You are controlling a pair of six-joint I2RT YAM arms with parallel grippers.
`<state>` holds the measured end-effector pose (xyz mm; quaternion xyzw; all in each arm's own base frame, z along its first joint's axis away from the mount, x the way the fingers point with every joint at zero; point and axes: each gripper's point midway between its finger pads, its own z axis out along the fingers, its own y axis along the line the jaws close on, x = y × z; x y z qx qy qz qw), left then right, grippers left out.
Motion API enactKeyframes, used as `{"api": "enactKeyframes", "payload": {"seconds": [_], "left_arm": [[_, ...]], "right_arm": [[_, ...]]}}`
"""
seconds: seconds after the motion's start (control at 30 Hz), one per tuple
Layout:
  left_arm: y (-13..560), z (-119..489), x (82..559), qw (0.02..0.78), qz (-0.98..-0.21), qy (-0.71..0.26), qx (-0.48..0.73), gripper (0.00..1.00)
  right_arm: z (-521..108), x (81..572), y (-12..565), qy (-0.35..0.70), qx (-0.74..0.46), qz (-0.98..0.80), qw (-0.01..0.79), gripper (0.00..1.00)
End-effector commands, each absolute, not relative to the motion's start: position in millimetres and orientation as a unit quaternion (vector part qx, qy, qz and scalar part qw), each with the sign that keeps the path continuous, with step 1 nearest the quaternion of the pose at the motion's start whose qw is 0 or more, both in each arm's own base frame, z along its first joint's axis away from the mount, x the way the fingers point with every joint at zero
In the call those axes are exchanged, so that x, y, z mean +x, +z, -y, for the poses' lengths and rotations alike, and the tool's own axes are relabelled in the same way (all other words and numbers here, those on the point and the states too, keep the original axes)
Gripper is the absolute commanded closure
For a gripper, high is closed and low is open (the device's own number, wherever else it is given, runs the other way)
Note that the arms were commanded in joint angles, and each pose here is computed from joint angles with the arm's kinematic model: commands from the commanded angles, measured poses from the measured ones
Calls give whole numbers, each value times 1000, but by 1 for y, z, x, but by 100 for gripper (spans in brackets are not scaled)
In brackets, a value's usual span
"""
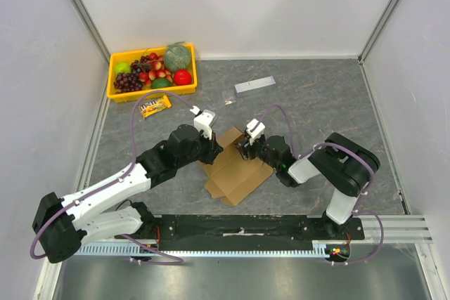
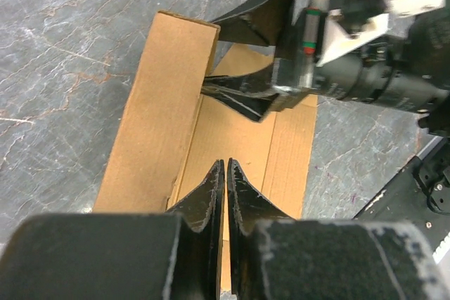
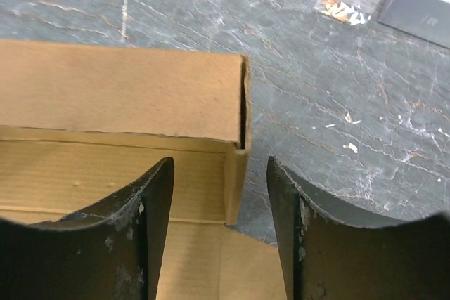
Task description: Fold the paper box
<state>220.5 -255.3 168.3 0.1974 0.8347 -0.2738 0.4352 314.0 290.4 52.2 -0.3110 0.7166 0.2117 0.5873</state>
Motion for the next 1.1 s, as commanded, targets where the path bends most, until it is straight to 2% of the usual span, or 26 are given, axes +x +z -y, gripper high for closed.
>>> {"api": "enactKeyframes", "payload": {"seconds": [0.0, 0.13, 0.37, 0.6, 0.7, 0.87, 1.07], "left_arm": [[183, 253, 232, 458, -828, -260, 191, 91], [183, 247, 234, 462, -832, -247, 182, 80], [191, 240, 237, 477, -828, -240, 171, 74], [194, 239, 237, 476, -830, -235, 170, 69], [192, 243, 235, 466, -833, -242, 176, 68], [190, 245, 233, 462, -833, -252, 172, 66], [189, 246, 230, 457, -834, -259, 171, 66]], "right_arm": [[-297, 299, 83, 255, -311, -689, 603, 37], [-285, 285, 92, 266, -295, -704, 589, 40], [-247, 262, 117, 272, -189, -762, 557, 39], [-181, 253, 142, 201, 17, -837, 509, 38], [-165, 231, 131, 203, 93, -861, 456, 39], [-165, 195, 105, 286, 204, -856, 378, 39], [-150, 175, 76, 299, 278, -847, 340, 37]]}}
